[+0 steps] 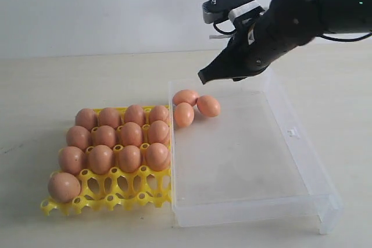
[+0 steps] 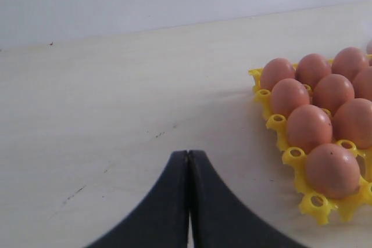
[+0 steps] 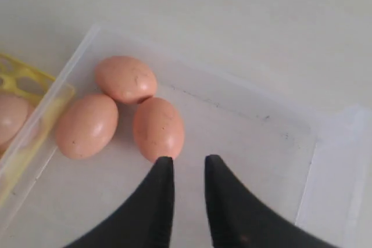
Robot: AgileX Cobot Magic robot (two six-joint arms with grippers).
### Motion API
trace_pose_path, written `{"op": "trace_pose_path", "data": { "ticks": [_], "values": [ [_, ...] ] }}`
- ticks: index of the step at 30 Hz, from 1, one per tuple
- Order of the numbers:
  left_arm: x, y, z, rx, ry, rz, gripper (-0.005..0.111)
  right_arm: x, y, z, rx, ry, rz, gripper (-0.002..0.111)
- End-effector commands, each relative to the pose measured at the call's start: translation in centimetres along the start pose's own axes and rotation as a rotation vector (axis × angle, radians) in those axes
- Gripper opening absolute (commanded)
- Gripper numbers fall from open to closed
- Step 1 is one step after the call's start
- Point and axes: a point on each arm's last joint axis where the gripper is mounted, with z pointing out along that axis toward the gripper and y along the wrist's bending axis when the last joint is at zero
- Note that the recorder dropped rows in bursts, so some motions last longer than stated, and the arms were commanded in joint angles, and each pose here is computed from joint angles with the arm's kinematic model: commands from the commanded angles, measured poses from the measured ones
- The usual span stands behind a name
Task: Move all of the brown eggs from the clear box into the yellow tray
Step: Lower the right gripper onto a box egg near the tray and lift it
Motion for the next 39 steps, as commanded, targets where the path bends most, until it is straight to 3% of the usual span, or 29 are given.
{"op": "trace_pose_path", "data": {
  "ticks": [1,16,35,37,39],
  "values": [
    [-0.3,0.0,-0.1,0.001,-0.019,-0.005,0.0,-1.6,-0.1,2.6,-0.03,0.153,-0.086,0.047],
    [-0.3,0.0,-0.1,0.001,-0.019,-0.007,0.0,-4.3,1.3,9.1,-0.108,0.314,-0.145,0.049],
    [-0.3,0.0,-0.1,0.001,-0.019,-0.006,0.0,-3.4,1.4,13.1,-0.091,0.389,-0.233,0.052],
    [-0.3,0.0,-0.1,0.001,-0.019,-0.006,0.0,-3.1,1.5,13.6,-0.096,0.405,-0.231,0.049],
    [-0.3,0.0,-0.1,0.001,-0.019,-0.006,0.0,-3.0,1.5,13.8,-0.097,0.413,-0.231,0.039]
  ]
}}
